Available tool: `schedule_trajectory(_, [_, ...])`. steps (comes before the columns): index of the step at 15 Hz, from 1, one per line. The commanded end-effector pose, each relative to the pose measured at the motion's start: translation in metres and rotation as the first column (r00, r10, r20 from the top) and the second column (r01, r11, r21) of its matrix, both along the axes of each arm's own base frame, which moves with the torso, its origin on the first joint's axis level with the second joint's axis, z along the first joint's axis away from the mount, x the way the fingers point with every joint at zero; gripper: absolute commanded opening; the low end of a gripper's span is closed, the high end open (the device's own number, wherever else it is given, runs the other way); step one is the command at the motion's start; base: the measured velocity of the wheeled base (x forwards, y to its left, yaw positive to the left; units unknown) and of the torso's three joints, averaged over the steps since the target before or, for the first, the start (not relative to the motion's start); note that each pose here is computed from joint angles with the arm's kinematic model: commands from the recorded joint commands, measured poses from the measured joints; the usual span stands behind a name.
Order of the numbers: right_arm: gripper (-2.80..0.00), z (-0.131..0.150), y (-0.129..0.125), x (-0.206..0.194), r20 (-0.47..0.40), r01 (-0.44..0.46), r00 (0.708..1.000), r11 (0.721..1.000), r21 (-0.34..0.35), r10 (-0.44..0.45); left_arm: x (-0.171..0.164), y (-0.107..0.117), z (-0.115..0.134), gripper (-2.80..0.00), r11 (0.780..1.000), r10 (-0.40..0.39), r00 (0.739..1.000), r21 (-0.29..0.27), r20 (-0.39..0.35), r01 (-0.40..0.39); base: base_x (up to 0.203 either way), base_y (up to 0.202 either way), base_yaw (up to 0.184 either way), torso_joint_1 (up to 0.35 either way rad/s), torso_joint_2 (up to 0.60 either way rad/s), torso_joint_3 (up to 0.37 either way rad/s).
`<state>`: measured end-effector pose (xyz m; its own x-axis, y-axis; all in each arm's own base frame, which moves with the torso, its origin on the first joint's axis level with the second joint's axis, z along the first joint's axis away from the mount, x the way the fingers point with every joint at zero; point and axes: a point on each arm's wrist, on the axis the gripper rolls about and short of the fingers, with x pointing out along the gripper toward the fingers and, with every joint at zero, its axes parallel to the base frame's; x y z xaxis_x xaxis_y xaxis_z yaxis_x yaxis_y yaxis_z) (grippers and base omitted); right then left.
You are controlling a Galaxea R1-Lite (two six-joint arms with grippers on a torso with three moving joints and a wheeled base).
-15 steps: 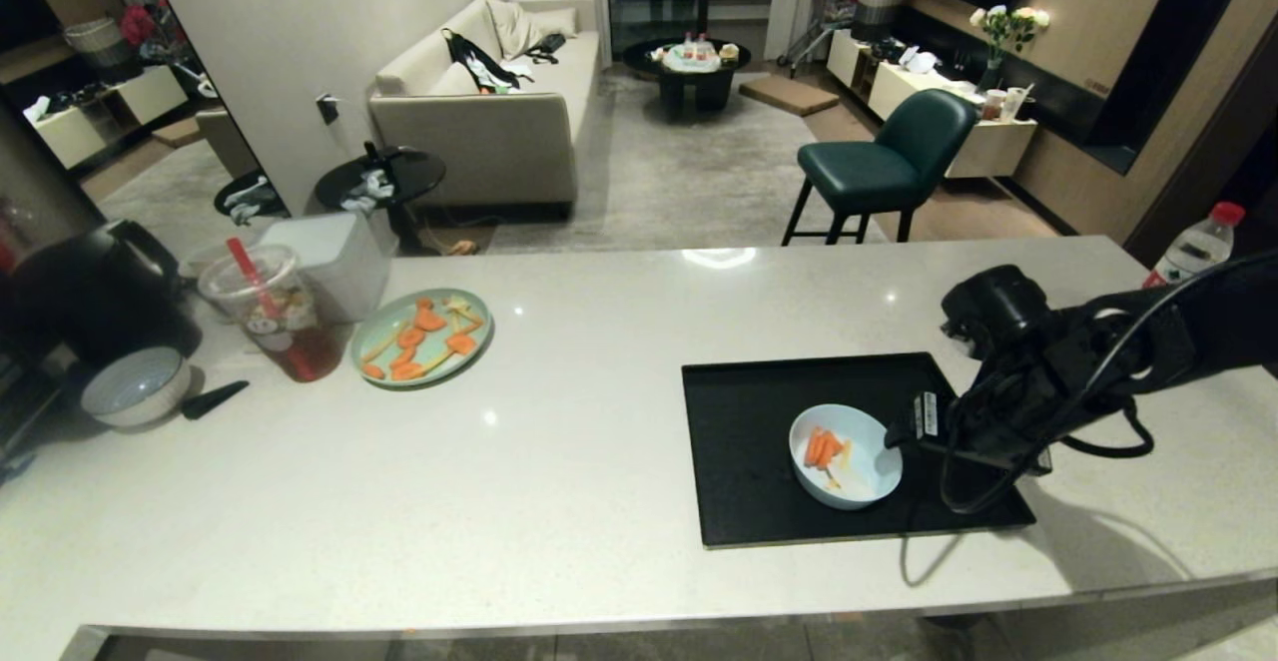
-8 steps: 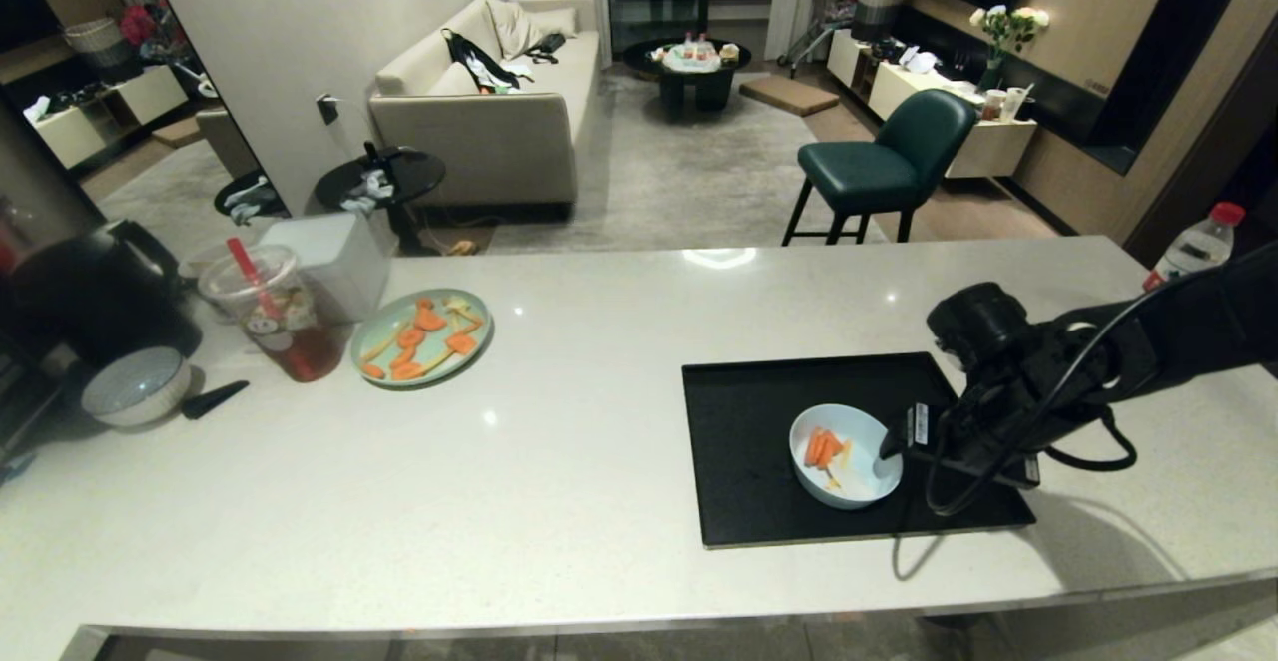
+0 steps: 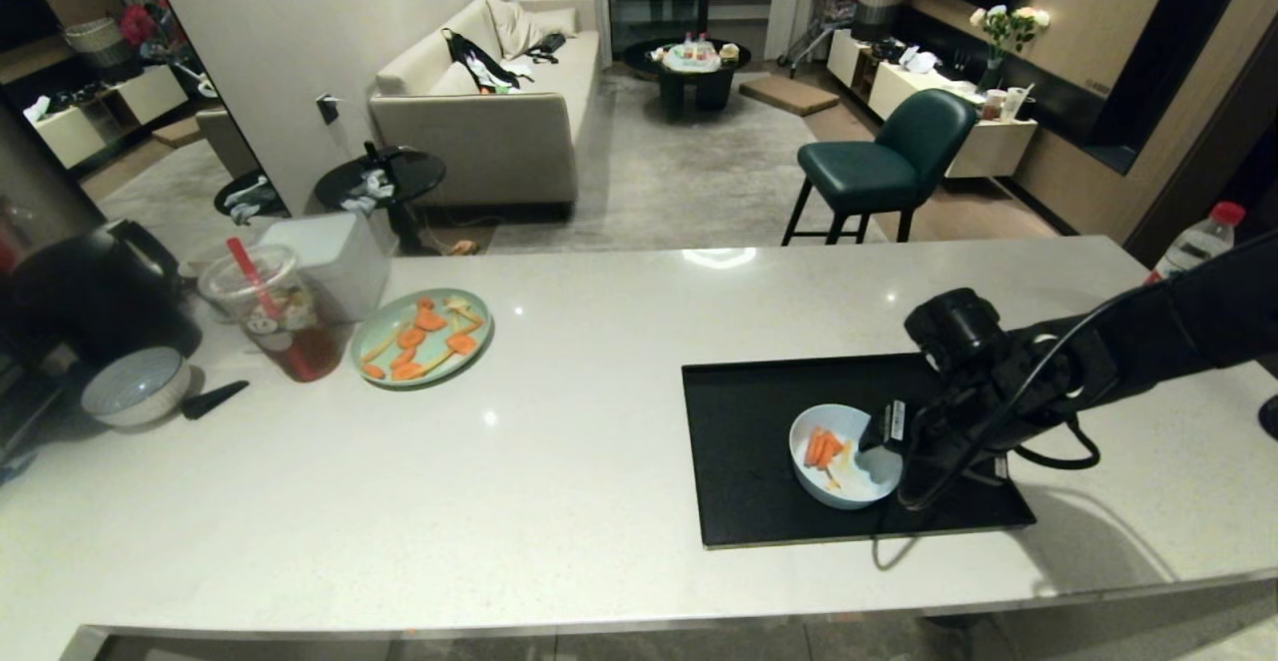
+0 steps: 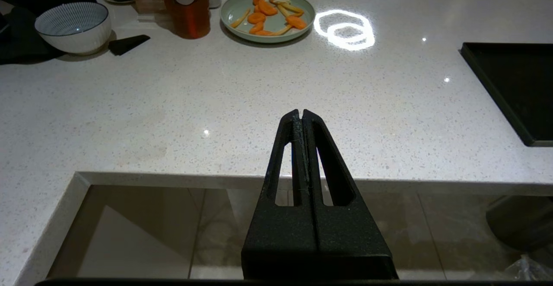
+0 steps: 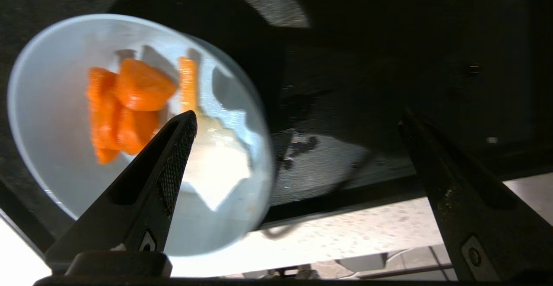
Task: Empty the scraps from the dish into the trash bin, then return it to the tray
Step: Pick up the bowl with leftover food
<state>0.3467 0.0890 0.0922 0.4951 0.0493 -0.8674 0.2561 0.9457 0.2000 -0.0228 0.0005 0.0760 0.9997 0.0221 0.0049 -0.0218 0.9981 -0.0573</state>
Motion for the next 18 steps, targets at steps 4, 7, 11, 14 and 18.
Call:
schedule_trajectory(4, [0.00,-0.0054,0.0160,0.0019,-0.007,-0.029,1.000,1.000,0.005,0.029,0.0001,0.0000,0.0001,-2.80,1.000,0.000,1.000,-0.001,0.000,0.000,0.000,0.000,0.000,0.000,0.00,0.000])
schedule_trajectory(7, [0.00,-0.0070,0.0160,0.0017,-0.013,-0.028,1.000,1.000,0.002,0.028,0.0001,0.0000,0.0001,-2.80,1.000,-0.001,1.000,-0.001,0.000,0.001,0.000,0.000,0.000,0.000,0.00,0.000])
schedule_trajectory(11, [0.00,-0.0086,0.0154,0.0008,-0.022,-0.023,1.000,1.000,-0.010,0.023,0.0001,0.0000,0.0001,-2.80,1.000,0.001,1.000,-0.001,0.000,-0.001,0.000,0.000,0.000,0.000,0.00,0.000])
schedule_trajectory(14, [0.00,-0.0110,0.0153,0.0012,-0.025,-0.021,0.999,1.000,-0.019,0.020,0.0001,0.0000,0.0001,-2.80,1.000,-0.001,1.000,-0.001,0.000,0.001,0.000,0.000,0.000,0.000,0.00,0.000])
schedule_trajectory(18, [-2.80,-0.0115,0.0157,0.0024,-0.020,-0.019,1.000,1.000,-0.017,0.019,0.0001,0.0000,0.0001,-2.80,1.000,0.000,1.000,-0.001,0.000,0.000,0.000,0.000,0.000,0.000,0.00,0.000])
